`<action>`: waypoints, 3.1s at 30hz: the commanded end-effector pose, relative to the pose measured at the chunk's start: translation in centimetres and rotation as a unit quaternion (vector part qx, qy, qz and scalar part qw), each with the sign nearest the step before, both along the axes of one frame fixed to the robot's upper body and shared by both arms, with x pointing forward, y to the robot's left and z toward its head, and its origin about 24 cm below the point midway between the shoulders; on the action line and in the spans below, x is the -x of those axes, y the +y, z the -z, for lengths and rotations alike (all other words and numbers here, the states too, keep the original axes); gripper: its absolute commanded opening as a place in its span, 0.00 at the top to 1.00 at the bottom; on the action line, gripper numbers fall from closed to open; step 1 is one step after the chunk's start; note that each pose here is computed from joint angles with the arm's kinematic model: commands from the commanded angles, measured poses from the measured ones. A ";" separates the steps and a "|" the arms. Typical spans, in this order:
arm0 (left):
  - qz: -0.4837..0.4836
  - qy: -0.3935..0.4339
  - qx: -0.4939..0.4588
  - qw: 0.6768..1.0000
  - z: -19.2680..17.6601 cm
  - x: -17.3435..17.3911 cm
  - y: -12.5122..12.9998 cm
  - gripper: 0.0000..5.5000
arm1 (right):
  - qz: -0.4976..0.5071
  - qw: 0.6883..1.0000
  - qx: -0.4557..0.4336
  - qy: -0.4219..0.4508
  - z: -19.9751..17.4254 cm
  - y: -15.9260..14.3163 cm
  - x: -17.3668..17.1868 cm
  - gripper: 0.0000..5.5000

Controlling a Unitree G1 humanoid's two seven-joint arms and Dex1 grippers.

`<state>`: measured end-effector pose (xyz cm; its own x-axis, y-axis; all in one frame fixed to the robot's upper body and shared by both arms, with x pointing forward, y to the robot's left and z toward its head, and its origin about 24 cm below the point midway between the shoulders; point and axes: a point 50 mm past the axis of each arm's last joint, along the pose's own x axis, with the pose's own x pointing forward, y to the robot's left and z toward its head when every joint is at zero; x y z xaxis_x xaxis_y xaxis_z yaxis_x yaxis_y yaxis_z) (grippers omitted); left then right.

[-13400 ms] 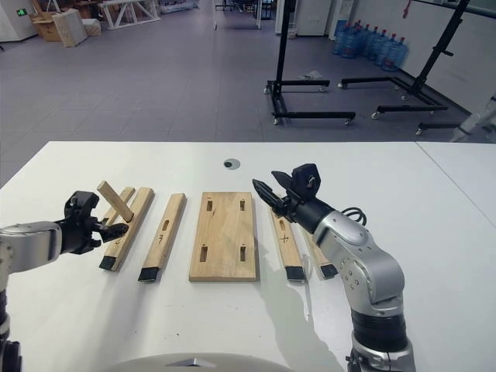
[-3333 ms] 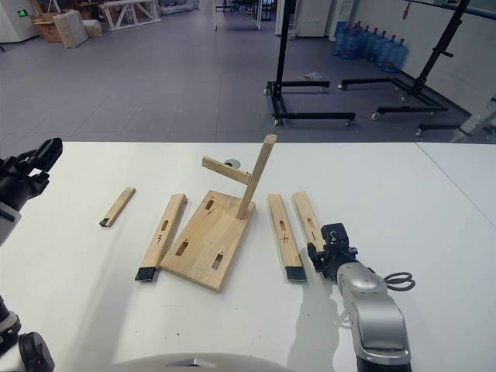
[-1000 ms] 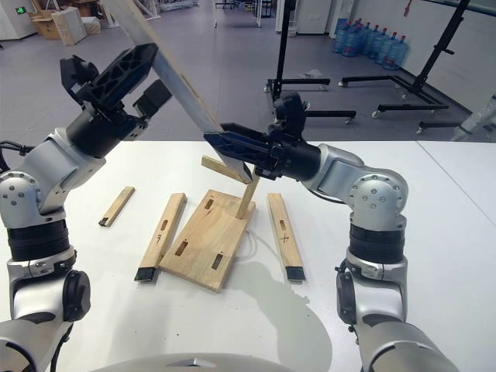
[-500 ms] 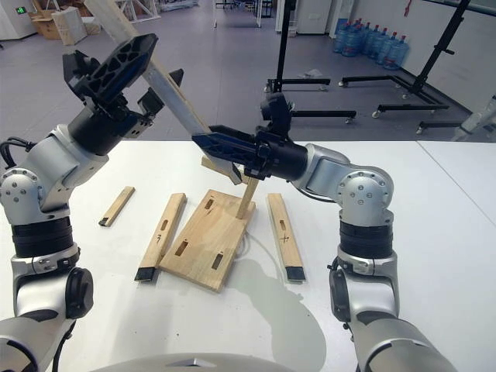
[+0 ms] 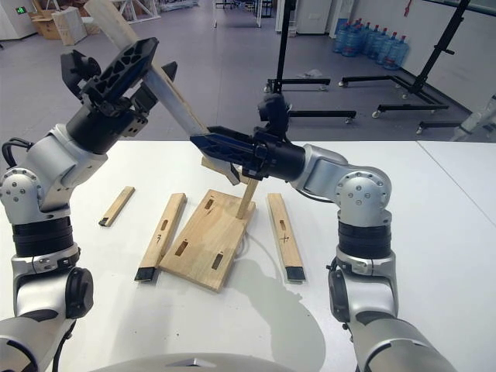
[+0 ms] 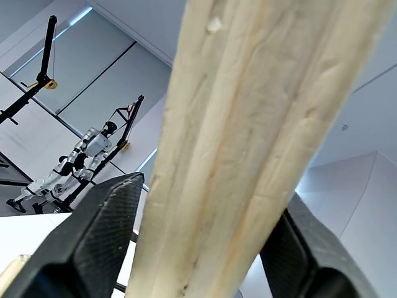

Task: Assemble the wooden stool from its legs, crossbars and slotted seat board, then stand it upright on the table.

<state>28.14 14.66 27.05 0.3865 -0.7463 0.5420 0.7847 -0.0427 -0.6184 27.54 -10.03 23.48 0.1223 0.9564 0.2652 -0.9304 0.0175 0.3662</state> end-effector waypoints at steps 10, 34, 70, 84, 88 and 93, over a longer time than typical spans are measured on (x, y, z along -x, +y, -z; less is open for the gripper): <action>-0.022 0.000 -0.020 1.000 0.2 -0.1 0.1 0.56 | 0.007 1.000 0.001 -0.009 -0.1 -0.2 0.1 0.63; -0.299 -0.128 -0.322 0.889 1.7 -1.8 7.0 0.63 | 0.024 0.948 0.285 -0.142 7.8 -1.3 7.0 0.40; -0.318 -0.159 -0.289 0.889 4.4 -1.7 7.1 0.63 | -0.115 0.721 0.621 -0.284 19.3 -4.0 7.8 0.40; -0.316 -0.148 -0.287 0.892 4.9 -0.9 6.9 0.63 | -0.125 0.687 0.658 -0.282 16.8 -8.7 7.0 0.40; -0.300 -0.144 -0.291 0.897 5.3 -0.6 6.6 0.63 | -0.077 0.707 0.627 -0.317 13.6 -7.3 5.0 0.40; -0.288 -0.147 -0.294 0.899 5.6 -0.5 6.0 0.63 | -0.028 0.722 0.594 -0.353 9.3 -6.2 3.3 0.40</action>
